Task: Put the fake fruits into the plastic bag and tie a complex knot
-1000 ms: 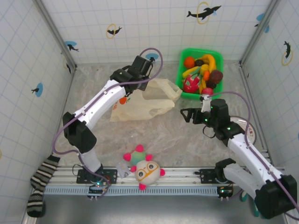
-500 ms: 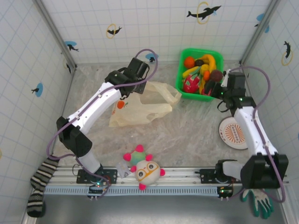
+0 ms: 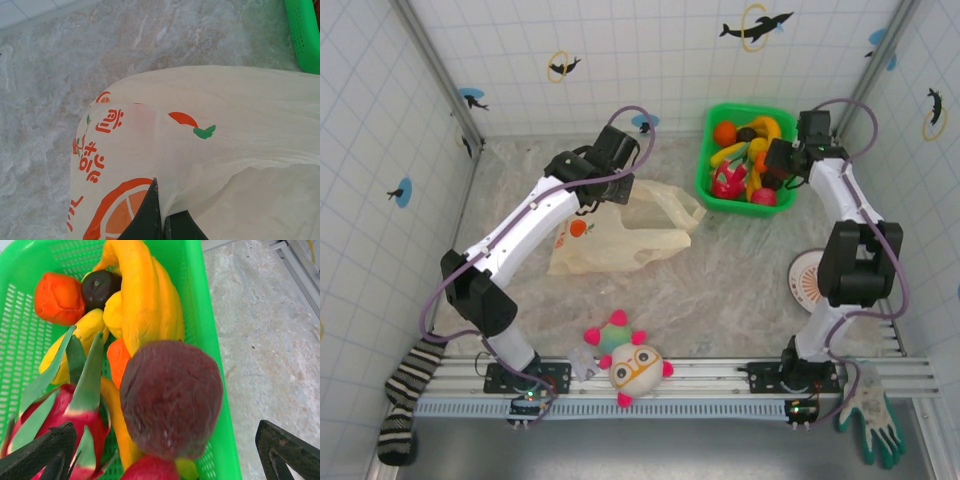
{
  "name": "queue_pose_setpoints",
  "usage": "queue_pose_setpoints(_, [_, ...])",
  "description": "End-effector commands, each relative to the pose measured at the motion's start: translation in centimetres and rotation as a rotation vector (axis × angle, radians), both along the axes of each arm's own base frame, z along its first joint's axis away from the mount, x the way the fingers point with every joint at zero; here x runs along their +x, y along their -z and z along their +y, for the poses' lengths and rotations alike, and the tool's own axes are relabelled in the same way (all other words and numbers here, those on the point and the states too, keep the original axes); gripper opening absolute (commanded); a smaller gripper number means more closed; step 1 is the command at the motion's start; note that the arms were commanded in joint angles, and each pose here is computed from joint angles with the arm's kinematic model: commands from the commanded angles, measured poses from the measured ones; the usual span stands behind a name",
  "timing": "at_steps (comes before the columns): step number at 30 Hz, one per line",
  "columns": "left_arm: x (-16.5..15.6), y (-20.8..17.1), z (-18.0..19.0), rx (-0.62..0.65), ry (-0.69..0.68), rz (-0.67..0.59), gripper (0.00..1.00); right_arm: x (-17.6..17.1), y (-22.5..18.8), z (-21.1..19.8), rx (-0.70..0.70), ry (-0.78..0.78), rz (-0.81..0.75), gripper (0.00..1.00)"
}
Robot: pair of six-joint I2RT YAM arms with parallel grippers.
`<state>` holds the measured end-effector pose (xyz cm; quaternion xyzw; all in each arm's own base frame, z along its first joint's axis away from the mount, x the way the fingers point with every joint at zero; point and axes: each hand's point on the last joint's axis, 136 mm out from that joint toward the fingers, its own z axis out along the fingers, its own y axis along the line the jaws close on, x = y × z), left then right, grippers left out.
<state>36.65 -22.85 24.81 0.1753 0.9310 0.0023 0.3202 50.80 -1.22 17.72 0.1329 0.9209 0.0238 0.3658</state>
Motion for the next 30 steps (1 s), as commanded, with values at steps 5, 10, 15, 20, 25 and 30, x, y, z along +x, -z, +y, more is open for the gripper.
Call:
queue_pose_setpoints(5, [-0.6,-1.8,0.6,-0.024,-0.006,-0.016,0.0,2.4,1.2,-0.6,-0.032,0.008,0.048,0.96])
queue_pose_setpoints(10, [-0.5,-1.8,0.4,-0.03,0.0,-0.014,0.0,3.3,2.8,-0.6,-0.026,0.012,0.079,0.96])
queue_pose_setpoints(15, [-0.5,-1.7,0.5,-0.022,-0.001,-0.013,0.0,3.7,4.4,-0.1,0.001,0.0,0.111,0.92])
queue_pose_setpoints(20, [-0.5,-1.7,0.5,-0.019,0.003,-0.015,0.0,3.7,5.1,0.2,-0.001,-0.007,0.125,0.84])
queue_pose_setpoints(25, [-0.4,-1.7,0.6,-0.011,0.001,-0.019,0.0,3.5,4.9,0.3,0.007,-0.014,0.127,0.75])
queue_pose_setpoints(30, [-0.4,-1.8,0.6,-0.015,0.003,-0.02,0.0,3.2,2.4,0.8,-0.009,-0.03,0.082,0.7])
